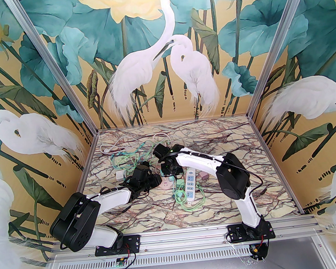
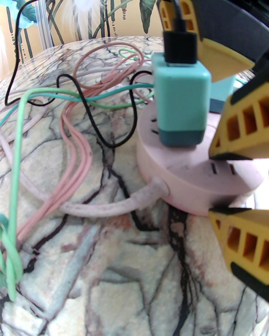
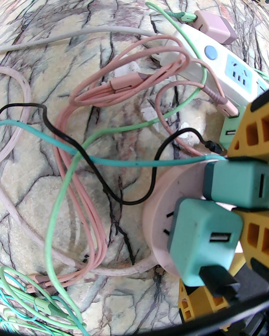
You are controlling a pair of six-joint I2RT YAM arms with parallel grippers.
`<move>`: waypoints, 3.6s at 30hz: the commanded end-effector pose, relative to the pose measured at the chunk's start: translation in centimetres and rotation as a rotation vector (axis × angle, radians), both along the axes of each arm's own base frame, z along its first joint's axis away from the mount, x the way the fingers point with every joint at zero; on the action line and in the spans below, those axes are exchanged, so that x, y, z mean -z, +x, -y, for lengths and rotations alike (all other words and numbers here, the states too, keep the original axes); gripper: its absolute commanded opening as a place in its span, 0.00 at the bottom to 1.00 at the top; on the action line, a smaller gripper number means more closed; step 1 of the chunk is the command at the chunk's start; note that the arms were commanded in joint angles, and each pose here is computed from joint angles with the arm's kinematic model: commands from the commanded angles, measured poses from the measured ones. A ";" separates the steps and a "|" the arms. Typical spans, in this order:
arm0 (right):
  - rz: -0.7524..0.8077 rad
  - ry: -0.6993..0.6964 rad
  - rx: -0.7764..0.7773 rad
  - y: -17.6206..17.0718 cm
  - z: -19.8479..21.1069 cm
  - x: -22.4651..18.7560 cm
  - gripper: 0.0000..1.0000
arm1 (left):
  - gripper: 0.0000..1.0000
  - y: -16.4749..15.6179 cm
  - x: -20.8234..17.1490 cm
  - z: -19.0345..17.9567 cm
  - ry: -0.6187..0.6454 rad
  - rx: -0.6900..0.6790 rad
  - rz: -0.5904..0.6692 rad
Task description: Pull the plug off the socket
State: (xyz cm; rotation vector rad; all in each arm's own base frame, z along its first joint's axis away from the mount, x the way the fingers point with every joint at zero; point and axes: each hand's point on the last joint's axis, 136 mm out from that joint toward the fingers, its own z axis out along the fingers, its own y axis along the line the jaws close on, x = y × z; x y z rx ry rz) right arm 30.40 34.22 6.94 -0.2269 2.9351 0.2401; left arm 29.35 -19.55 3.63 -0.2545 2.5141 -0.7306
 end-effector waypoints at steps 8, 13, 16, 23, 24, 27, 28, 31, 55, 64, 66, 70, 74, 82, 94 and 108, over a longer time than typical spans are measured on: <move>-0.037 0.052 -0.026 -0.4 -2.1 -0.5 0.21 | 0.32 -3.0 3.9 -0.9 0.115 0.025 -0.142; -0.038 0.001 -0.092 -1.2 -4.5 -0.3 0.21 | 0.32 -3.0 4.0 -0.3 0.127 0.041 -0.145; -0.040 0.001 -0.101 -1.4 -4.9 -0.3 0.21 | 0.32 -3.1 4.2 -0.2 0.132 0.040 -0.150; -0.021 0.055 -0.029 -0.2 -1.8 -1.1 0.17 | 0.29 -3.4 4.9 -0.7 0.150 0.028 -0.164; -0.027 0.088 -0.007 0.0 -1.4 -1.2 0.17 | 0.29 -3.4 4.9 -0.8 0.151 0.027 -0.165; -0.045 0.158 0.034 0.3 -0.4 -1.5 0.17 | 0.29 -3.5 5.1 -0.9 0.155 0.027 -0.170; -0.048 0.164 0.040 0.4 -0.2 -1.6 0.17 | 0.29 -3.5 5.1 -0.8 0.156 0.029 -0.172; -0.053 0.146 0.028 0.4 0.0 -1.7 0.17 | 0.29 -3.5 5.1 -0.8 0.155 0.031 -0.171; -0.049 -0.030 -0.112 0.1 -1.8 -1.8 0.17 | 0.28 -3.3 5.6 0.7 0.171 0.061 -0.186; -0.058 0.120 -0.024 1.5 0.2 -3.7 0.17 | 0.27 -3.5 5.9 0.3 0.184 0.052 -0.189; -0.053 0.116 -0.028 1.4 0.1 -3.6 0.17 | 0.27 -3.4 5.8 0.4 0.180 0.054 -0.188; -0.051 0.036 -0.062 0.8 -0.2 -2.7 0.18 | 0.27 -3.5 6.0 0.4 0.183 0.056 -0.190; -0.035 -0.055 -0.114 0.2 -1.0 -2.3 0.18 | 0.27 -3.4 5.9 0.6 0.176 0.061 -0.188; -0.039 -0.128 -0.162 -0.6 -1.7 -1.2 0.17 | 0.26 -3.4 5.9 1.0 0.175 0.067 -0.188; -0.048 0.139 -0.054 1.3 -0.4 -4.1 0.17 | 0.24 -3.7 6.6 0.6 0.188 0.062 -0.201; -0.050 0.005 -0.179 1.4 0.9 -2.0 0.17 | 0.52 -1.8 -2.2 2.4 0.080 0.151 0.037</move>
